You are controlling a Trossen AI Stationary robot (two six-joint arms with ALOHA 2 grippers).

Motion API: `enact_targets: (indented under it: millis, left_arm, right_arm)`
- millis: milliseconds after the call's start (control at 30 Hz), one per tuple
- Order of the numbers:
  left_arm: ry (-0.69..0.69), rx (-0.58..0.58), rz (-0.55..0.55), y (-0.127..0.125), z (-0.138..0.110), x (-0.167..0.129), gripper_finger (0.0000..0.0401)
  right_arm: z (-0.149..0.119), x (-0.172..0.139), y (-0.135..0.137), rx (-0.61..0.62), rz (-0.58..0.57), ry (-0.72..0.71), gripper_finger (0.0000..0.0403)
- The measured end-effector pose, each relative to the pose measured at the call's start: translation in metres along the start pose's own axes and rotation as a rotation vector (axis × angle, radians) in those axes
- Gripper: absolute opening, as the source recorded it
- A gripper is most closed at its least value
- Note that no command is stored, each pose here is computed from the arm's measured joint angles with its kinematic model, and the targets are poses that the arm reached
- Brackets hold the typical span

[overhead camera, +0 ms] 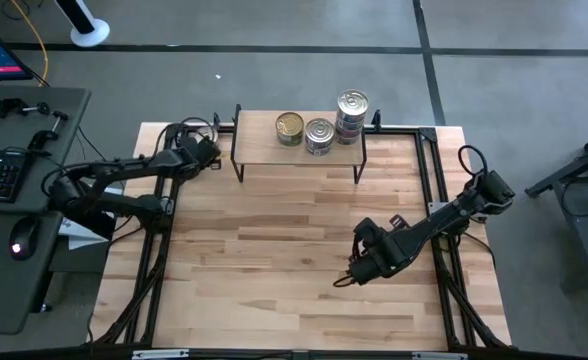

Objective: Stack canned seafood by type on shelf
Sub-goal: Stack the blue tuna can on top of the other stacked blue tuna cans on the shelf

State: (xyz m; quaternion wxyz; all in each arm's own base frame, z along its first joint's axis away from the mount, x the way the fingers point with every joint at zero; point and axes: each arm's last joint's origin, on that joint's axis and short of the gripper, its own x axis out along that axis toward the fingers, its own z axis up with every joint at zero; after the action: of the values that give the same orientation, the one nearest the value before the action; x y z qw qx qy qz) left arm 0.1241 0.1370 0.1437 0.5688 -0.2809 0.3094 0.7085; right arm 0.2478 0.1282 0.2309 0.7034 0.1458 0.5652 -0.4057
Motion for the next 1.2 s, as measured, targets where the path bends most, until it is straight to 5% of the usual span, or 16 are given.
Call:
enact_targets:
  millis: [667, 1200]
  left_arm:
    - [0.202, 0.239, -0.176, 0.001, -0.048, -0.045, 0.0000]
    - [0.423, 0.380, -0.688, -0.018, -0.107, -0.108, 0.0000]
  right_arm:
    - [0.003, 0.000, 0.004, 0.021, 0.029, -0.086, 0.0000]
    - [0.008, 0.002, 0.006, -0.126, 0.052, -0.065, 0.0000]
